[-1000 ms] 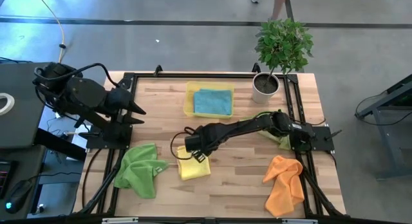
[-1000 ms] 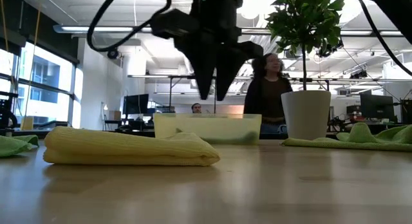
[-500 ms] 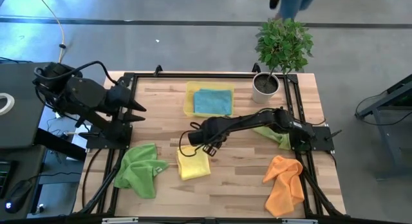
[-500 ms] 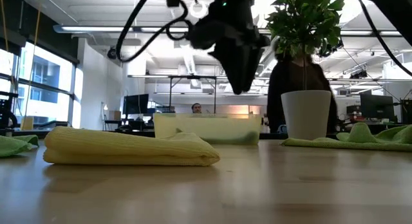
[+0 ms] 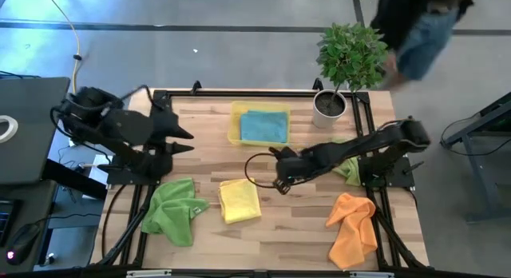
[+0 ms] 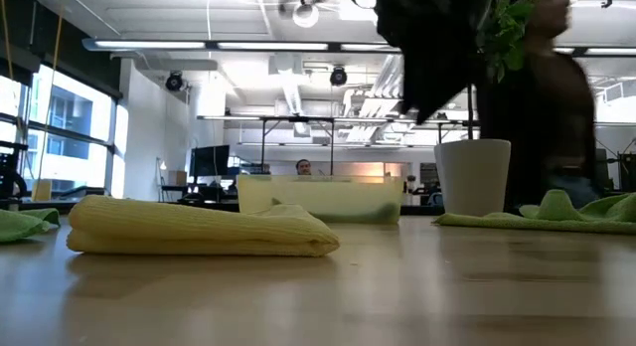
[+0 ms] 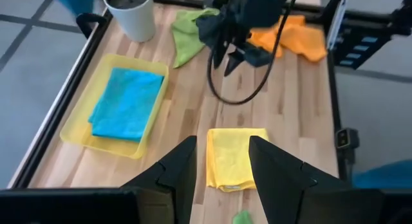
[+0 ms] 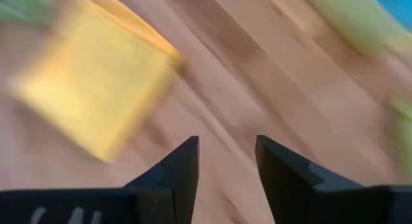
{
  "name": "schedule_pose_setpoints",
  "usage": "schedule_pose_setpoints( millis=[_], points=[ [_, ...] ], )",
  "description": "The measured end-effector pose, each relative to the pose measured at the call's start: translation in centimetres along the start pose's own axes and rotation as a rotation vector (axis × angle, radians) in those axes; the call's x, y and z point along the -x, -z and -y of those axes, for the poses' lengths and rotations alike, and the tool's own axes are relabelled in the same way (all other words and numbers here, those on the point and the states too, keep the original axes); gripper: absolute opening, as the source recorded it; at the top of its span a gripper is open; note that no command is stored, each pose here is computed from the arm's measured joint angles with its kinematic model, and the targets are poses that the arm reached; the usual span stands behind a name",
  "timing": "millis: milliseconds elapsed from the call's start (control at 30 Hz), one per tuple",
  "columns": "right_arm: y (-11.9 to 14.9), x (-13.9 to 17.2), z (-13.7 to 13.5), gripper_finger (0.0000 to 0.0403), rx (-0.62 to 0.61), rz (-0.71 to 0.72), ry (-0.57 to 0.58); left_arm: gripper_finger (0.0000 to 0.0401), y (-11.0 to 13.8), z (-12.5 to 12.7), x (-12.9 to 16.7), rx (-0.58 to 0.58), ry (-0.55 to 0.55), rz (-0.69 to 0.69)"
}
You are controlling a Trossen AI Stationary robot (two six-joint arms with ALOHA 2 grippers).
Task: Fold microfiber towels
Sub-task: Put the folded yellow microfiber cloth into the yellow bin
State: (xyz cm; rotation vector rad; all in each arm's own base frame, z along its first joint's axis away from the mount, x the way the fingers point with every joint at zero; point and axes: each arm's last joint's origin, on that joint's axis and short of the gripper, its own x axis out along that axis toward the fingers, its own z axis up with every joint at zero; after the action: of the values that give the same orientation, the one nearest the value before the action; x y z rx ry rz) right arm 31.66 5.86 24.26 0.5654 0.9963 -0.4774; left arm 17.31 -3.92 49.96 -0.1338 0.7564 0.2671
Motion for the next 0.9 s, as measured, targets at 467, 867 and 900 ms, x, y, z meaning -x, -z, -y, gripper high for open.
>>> schedule_pose_setpoints(
  millis=[467,867,900],
  points=[
    [-1.2,-7.3,3.3,0.0147,-0.032,0.192,-0.408,0.0131,-1.4,1.4,-4.8,0.006,-0.032,-0.130],
    [-1.5,-6.3,3.0,0.0147,0.025,0.067,-0.411,0.0131,3.4,1.8,-12.8,-0.096,-0.070,-0.411],
    [-1.4,-6.1,3.1,0.0147,0.025,0.054,-0.397,0.0131,4.1,2.0,-13.7,-0.108,-0.052,-0.429]
  ],
)
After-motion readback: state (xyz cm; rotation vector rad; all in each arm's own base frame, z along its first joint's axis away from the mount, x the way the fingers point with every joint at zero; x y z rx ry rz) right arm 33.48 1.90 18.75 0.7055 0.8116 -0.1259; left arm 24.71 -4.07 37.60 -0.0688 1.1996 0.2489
